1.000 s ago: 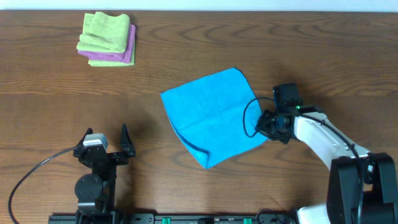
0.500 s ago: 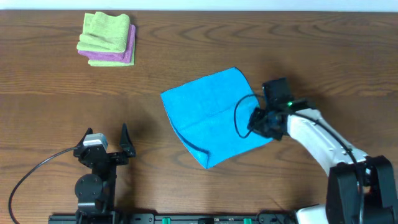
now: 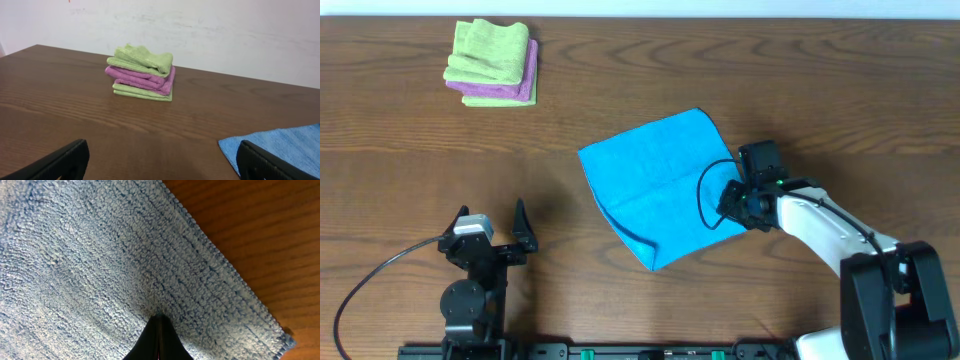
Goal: Fold the cloth
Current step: 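Grasp the cloth's right edge with the right gripper, then pull the cloth edge rightward to flatten the cloth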
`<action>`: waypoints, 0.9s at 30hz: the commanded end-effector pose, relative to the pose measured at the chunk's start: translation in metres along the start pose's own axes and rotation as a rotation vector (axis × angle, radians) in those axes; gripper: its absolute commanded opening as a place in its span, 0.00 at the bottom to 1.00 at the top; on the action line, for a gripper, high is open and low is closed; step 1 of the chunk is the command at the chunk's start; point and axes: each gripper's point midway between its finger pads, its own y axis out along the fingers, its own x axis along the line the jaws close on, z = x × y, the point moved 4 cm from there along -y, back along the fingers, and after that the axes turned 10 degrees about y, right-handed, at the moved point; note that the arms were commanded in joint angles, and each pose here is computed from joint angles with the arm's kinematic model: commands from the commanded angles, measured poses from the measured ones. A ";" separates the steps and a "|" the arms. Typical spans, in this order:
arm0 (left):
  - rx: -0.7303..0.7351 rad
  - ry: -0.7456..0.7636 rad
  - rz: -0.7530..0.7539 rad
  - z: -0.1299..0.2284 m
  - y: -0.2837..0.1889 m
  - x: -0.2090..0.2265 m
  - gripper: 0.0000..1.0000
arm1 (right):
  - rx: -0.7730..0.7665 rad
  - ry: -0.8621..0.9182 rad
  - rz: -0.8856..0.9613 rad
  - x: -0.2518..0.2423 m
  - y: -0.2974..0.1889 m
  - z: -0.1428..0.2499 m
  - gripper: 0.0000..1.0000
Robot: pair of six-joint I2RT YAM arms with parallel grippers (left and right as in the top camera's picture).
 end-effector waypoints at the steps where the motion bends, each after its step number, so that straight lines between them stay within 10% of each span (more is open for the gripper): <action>1: 0.052 0.003 -0.012 0.019 0.003 0.001 0.95 | 0.009 -0.005 0.100 -0.020 0.018 0.001 0.01; 27: 0.052 0.003 -0.012 0.019 0.003 0.001 0.95 | -0.357 -0.280 -0.005 -0.021 0.014 -0.104 0.01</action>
